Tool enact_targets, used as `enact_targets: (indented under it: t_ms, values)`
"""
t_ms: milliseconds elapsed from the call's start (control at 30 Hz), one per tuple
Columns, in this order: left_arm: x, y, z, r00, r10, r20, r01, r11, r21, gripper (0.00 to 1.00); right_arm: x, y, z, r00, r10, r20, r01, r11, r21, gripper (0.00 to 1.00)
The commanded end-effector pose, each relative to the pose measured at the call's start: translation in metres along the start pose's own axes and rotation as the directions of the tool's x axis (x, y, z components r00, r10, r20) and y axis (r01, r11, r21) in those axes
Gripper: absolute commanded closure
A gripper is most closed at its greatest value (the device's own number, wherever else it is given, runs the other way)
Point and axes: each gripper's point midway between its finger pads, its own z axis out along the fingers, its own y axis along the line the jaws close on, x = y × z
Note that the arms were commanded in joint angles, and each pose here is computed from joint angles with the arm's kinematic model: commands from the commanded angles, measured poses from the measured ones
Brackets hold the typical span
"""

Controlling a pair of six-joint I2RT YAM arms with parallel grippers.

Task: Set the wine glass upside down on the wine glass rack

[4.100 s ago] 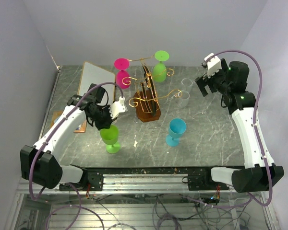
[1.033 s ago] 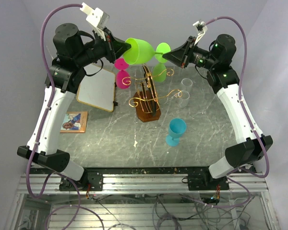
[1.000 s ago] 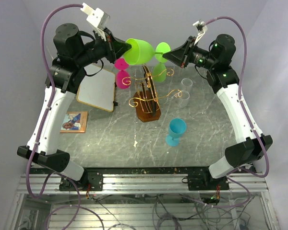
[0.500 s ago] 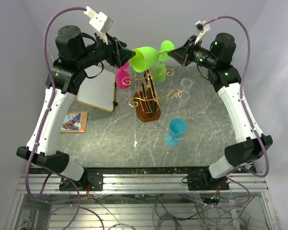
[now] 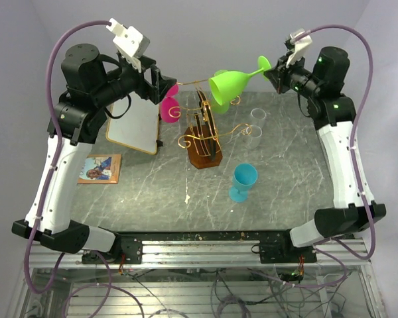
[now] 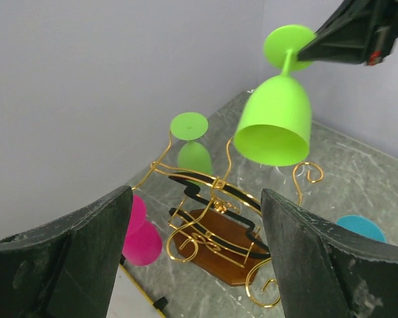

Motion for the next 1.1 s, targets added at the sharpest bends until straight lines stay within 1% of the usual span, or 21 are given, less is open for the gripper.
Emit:
enact_targets:
  t_ms: [0,100,200,367,467,633,833,1067]
  values:
    - [0.005,0.014,-0.011,0.998,0.056,-0.033,-0.058,0.996,-0.073,0.12,-0.022,-0.026,-0.048,0.938,-0.337,-0.084,0.347,0.926,0.152,1.00]
    - [0.004,0.016,-0.014,0.997,0.065,-0.035,-0.068,0.994,-0.083,0.12,-0.023,-0.042,-0.061,0.897,-0.414,-0.152,0.439,0.872,0.215,1.00]
    - [0.003,0.016,-0.017,0.997,0.073,-0.035,-0.076,0.994,-0.083,0.12,-0.022,-0.051,-0.071,0.852,-0.478,-0.214,0.520,0.822,0.233,1.00]
    - [0.002,0.016,-0.022,0.996,0.083,-0.033,-0.086,0.992,-0.090,0.12,-0.018,-0.069,-0.079,0.792,-0.527,-0.309,0.605,0.747,0.275,1.00]
    - [0.001,0.017,-0.025,0.996,0.084,-0.030,-0.086,0.992,-0.093,0.12,-0.011,-0.077,-0.078,0.746,-0.561,-0.358,0.658,0.705,0.266,1.00]
    - [0.002,0.018,-0.027,0.996,0.086,-0.029,-0.088,0.991,-0.098,0.12,0.010,-0.085,-0.069,0.658,-0.616,-0.433,0.737,0.645,0.203,1.00]
    - [0.003,0.019,-0.028,0.996,0.085,-0.032,-0.088,0.991,-0.100,0.12,0.030,-0.081,-0.051,0.614,-0.653,-0.443,0.764,0.632,0.127,1.00]
    - [0.005,0.020,-0.028,0.996,0.084,-0.037,-0.087,0.991,-0.100,0.12,0.045,-0.072,-0.032,0.603,-0.671,-0.432,0.767,0.637,0.081,1.00]
